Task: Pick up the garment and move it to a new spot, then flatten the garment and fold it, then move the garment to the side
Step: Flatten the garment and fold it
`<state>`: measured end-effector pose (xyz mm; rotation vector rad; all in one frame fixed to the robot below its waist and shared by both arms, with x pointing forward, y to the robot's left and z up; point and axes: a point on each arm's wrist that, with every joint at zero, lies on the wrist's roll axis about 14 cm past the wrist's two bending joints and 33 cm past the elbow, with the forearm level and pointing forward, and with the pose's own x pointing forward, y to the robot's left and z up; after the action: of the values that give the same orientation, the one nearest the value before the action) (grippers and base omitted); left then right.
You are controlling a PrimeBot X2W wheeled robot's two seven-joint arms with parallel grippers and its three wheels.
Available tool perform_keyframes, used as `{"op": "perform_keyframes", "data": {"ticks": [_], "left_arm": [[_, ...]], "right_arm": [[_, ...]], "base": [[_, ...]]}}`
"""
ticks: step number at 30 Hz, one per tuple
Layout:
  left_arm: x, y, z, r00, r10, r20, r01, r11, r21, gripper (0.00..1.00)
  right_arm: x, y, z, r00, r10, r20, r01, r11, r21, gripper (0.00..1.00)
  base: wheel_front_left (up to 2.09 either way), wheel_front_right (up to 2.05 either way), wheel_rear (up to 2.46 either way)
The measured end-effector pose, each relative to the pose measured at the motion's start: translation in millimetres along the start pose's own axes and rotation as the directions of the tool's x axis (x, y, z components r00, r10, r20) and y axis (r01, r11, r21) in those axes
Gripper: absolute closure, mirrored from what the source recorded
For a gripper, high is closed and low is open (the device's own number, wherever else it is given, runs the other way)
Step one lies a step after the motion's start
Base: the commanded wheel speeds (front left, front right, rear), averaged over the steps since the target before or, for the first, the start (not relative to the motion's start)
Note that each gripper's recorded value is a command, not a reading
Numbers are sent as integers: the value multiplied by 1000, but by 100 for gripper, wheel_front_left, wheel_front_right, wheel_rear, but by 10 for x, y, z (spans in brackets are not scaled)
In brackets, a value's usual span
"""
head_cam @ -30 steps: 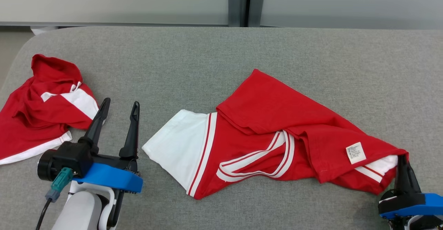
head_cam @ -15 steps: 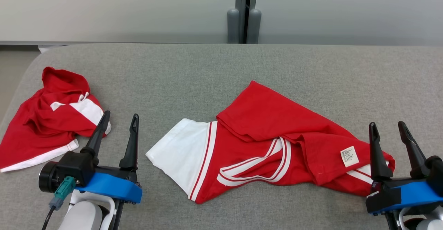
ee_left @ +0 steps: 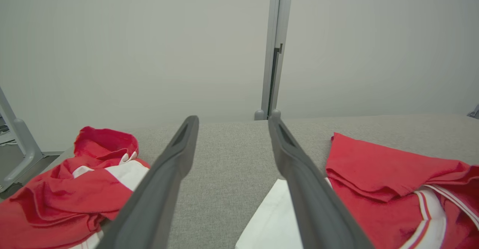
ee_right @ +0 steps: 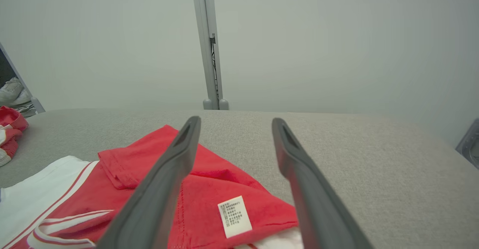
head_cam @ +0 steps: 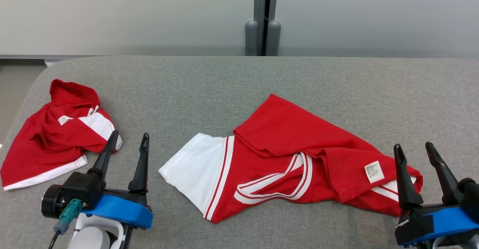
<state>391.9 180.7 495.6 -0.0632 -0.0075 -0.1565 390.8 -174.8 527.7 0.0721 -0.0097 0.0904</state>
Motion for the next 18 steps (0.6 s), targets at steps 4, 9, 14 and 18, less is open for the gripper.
{"op": "perform_keyframes", "data": {"ticks": [4, 9, 14, 18], "left_arm": [[1, 1, -7, 1000, 1, -5, -1, 1000, 1, 0], [17, -24, -20, 1000, -6, -7, 6, 1000, -2, 0], [55, -41, -71, 1000, -12, -21, 12, 1000, -5, 0], [113, -48, -130, 999, -15, -34, 14, 1000, -16, 0]], "right_arm": [[-9, 3, -11, 1000, 1, -8, -1, 1000, 1, 0], [-2, 122, -109, 998, 35, -48, -35, 999, -5, 0], [-72, 396, -546, 970, 116, -213, -121, 993, -10, 0], [-220, 507, -1014, 912, 168, -375, -197, 980, -41, 0]], "base": [[0, 0, 0], [0, 0, 0], [0, 0, 0], [0, 0, 0]]}}
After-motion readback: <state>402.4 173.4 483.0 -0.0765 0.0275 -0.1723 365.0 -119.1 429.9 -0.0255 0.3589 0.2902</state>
